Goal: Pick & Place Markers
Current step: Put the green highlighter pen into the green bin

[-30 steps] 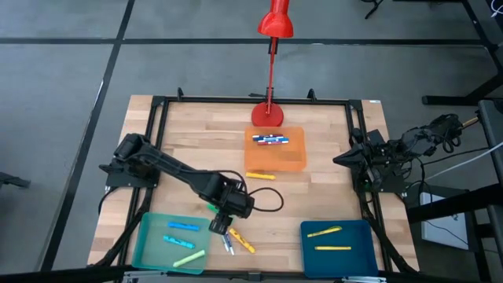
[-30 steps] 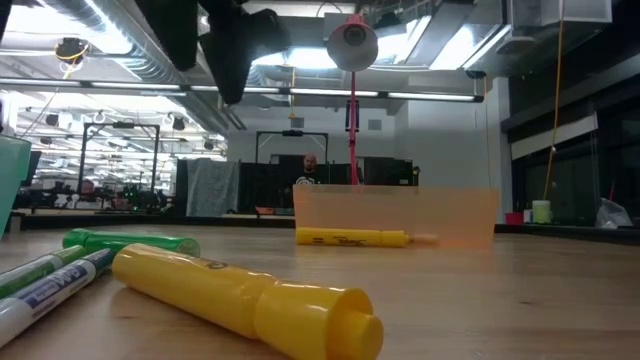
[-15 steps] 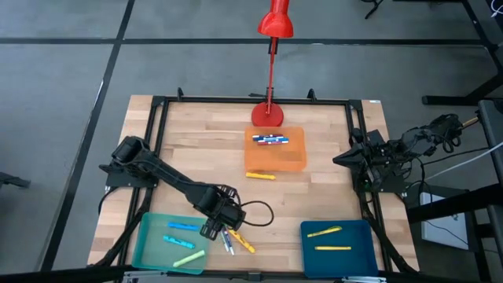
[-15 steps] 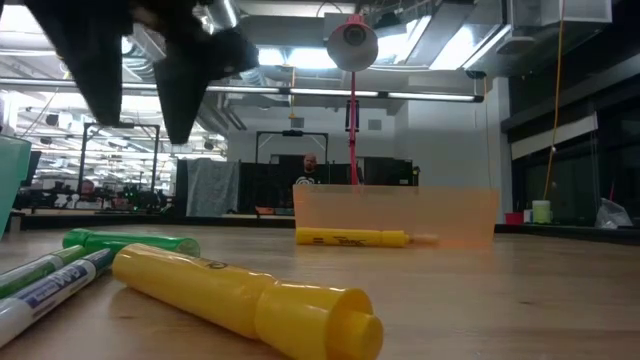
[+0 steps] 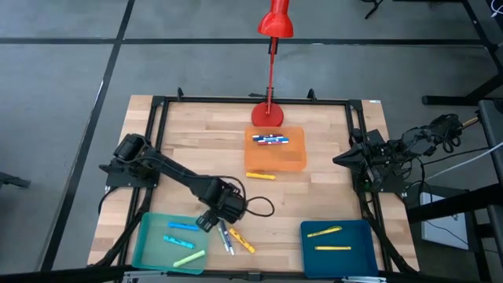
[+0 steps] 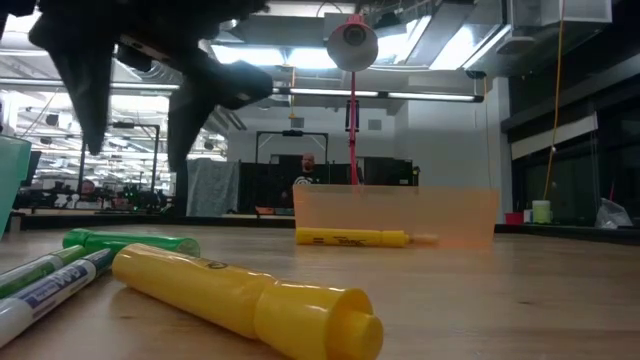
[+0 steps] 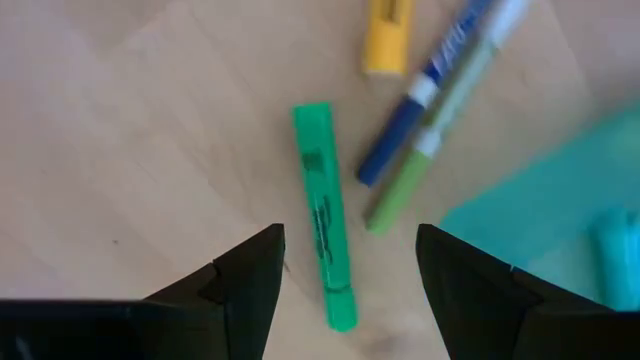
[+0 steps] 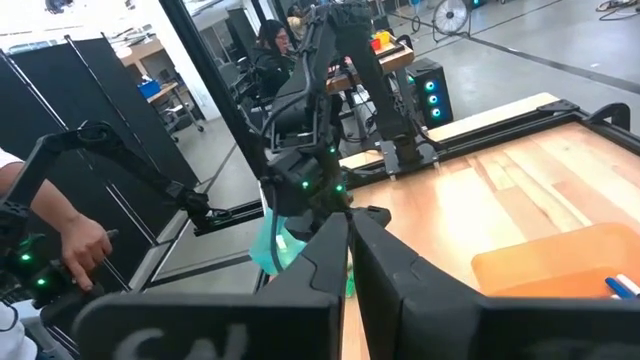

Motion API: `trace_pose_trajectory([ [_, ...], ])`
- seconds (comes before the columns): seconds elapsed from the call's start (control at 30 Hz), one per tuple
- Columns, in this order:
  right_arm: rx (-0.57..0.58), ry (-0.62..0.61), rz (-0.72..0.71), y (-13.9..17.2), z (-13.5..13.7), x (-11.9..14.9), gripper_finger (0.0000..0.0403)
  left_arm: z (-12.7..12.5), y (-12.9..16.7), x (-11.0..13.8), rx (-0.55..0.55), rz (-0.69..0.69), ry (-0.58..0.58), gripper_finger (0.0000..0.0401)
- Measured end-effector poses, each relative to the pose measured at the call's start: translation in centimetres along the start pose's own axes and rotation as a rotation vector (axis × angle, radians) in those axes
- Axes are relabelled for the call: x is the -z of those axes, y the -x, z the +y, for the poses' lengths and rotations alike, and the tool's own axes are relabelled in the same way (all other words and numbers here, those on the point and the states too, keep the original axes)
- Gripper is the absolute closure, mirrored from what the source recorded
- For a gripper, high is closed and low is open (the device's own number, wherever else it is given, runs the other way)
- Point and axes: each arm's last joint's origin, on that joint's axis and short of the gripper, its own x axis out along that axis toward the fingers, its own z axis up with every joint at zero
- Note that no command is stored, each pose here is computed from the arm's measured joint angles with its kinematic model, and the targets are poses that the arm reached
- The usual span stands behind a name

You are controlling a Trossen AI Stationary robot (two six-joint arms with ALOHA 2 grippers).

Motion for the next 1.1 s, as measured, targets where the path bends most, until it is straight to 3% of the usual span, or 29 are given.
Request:
trace_pose_trajectory([
  [0.1, 0.0, -0.001, 0.0, 0.0, 0.0, 0.0, 0.0383, 0.2, 0.0, 0.3, -0.007, 0.031, -0.116, 0.0178],
  [0.2, 0.0, -0.011, 0.0, 0.0, 0.0, 0.0, 0.0383, 0.7, 0.1, 0.4, -0.014, 0.031, -0.138, 0.0178],
  [0.5, 0.013, -0.011, 0.023, -0.7, 0.2, 0.3, 0.0383, 1.8, 0.2, 0.7, 0.006, 0.02, 0.045, 0.0185],
  [0.63, 0.017, 0.014, 0.034, -1.0, 0.3, 0.4, 0.0382, 1.4, 0.2, 0.6, 0.057, 0.009, 0.035, 0.0219],
  [1.1, 0.023, 0.021, 0.047, -1.4, 0.4, 0.6, 0.0382, 1.4, 0.2, 0.5, 0.06, 0.002, 0.034, 0.0346],
])
